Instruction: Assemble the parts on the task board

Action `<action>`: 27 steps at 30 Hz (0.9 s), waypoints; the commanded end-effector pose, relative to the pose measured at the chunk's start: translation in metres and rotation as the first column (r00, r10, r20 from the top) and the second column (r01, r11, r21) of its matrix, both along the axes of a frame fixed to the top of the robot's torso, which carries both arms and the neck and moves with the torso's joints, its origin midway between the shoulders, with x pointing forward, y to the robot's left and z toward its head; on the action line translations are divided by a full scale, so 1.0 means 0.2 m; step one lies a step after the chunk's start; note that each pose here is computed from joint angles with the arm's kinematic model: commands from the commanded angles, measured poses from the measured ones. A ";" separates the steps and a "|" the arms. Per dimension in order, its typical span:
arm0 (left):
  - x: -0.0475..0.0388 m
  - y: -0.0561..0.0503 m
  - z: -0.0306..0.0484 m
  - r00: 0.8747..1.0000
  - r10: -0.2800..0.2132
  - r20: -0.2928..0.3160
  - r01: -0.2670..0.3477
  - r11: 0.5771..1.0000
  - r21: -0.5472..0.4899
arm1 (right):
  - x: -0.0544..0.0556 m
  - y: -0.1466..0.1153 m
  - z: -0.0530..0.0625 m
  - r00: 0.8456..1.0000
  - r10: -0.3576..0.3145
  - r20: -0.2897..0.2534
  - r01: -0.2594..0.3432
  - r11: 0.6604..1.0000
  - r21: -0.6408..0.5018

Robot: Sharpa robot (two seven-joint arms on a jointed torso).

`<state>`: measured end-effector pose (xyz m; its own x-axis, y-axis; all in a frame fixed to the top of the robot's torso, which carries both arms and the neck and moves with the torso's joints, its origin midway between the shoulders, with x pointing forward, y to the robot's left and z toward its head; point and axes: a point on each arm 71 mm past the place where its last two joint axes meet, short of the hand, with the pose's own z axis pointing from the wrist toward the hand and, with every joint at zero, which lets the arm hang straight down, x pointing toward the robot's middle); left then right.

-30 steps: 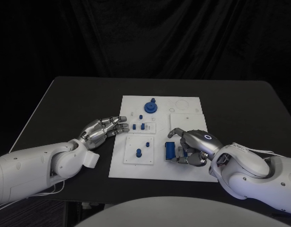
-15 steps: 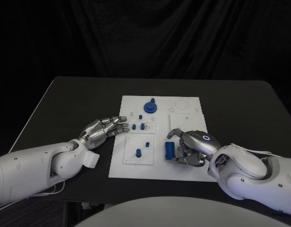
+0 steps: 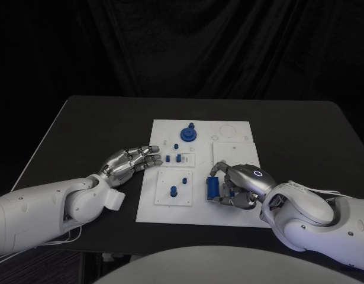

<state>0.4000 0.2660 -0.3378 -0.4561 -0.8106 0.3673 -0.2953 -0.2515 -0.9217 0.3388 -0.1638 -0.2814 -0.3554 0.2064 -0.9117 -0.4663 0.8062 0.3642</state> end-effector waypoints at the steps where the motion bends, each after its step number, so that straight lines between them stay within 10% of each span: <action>1: -0.014 -0.01 -0.017 1.000 -0.016 -0.018 0.016 1.000 -0.006 | 0.00 -0.01 0.01 1.000 -0.014 0.018 0.013 1.000 0.013; 27: -0.027 -0.01 -0.030 1.000 -0.016 -0.025 0.016 1.000 -0.007 | -0.04 -0.03 0.04 0.999 -0.030 0.016 0.029 0.997 0.067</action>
